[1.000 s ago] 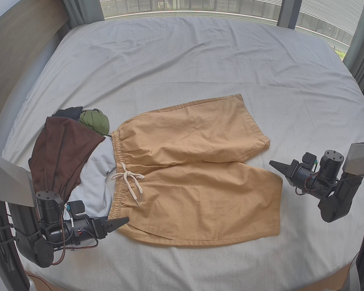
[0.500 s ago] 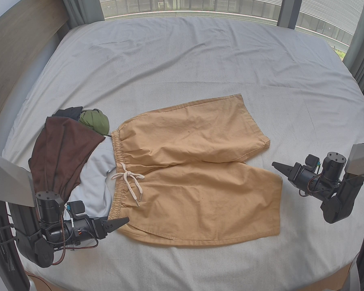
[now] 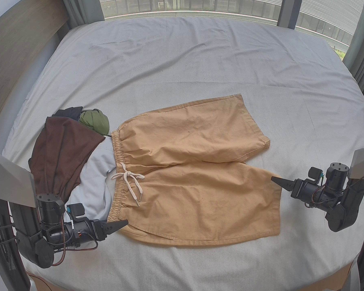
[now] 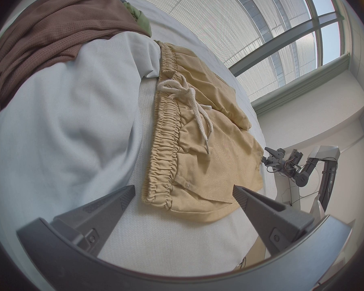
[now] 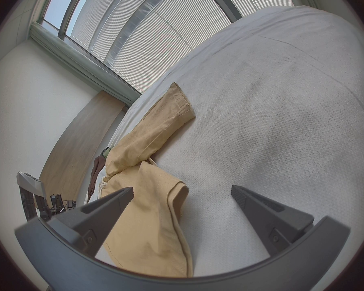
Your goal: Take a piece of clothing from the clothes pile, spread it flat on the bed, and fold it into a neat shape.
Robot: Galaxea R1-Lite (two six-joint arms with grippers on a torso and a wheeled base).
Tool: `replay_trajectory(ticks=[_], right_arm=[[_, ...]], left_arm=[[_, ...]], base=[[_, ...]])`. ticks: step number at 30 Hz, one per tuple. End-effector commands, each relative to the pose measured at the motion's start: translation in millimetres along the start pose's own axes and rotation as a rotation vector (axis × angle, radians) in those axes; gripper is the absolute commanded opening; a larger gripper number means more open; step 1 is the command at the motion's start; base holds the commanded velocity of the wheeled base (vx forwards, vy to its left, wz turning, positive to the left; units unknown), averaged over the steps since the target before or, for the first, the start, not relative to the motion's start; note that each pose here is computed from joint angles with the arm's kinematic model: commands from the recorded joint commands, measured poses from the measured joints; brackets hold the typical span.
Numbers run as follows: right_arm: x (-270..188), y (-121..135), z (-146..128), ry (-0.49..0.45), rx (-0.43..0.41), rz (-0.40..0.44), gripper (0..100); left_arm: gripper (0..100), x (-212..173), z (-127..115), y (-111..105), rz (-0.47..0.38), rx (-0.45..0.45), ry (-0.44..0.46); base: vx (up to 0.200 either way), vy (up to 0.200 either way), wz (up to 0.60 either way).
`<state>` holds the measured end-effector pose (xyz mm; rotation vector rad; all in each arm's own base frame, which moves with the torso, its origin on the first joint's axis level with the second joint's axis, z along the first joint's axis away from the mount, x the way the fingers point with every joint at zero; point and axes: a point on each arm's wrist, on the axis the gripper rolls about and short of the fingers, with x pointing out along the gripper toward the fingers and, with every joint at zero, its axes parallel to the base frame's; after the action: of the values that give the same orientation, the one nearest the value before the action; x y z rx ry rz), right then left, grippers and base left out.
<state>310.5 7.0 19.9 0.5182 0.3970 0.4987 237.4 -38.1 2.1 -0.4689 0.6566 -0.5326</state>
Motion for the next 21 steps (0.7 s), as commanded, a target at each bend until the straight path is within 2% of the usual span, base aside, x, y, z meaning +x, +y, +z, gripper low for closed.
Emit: replay_trajectory(ticks=[1,9,10,16,21], right_arm=[[0,-1,-2,0.007,0.002,-0.003,100],[-1,0,-1,0.005,0.0,-0.002,100],[-1,0,-1,0.005,0.0,-0.002,100],[-4,0,-3,0.012,-0.003,-0.009,100],[-17,0,-20,0.08,-0.073,-0.036,100]], left_arm=[[100,1,-2,1,0.003,-0.008,0.008],[100,3,1,1,-0.002,-0.002,-0.002],[0,3,1,1,-0.002,-0.001,-0.004],[0,6,2,3,-0.002,0.0,-0.007],[0,7,2,5,0.0,-0.001,-0.004]], base=[[0.0,0.0,0.0],[0.0,0.0,0.0],[0.0,0.0,0.0],[0.0,0.0,0.0],[0.0,0.0,0.0]])
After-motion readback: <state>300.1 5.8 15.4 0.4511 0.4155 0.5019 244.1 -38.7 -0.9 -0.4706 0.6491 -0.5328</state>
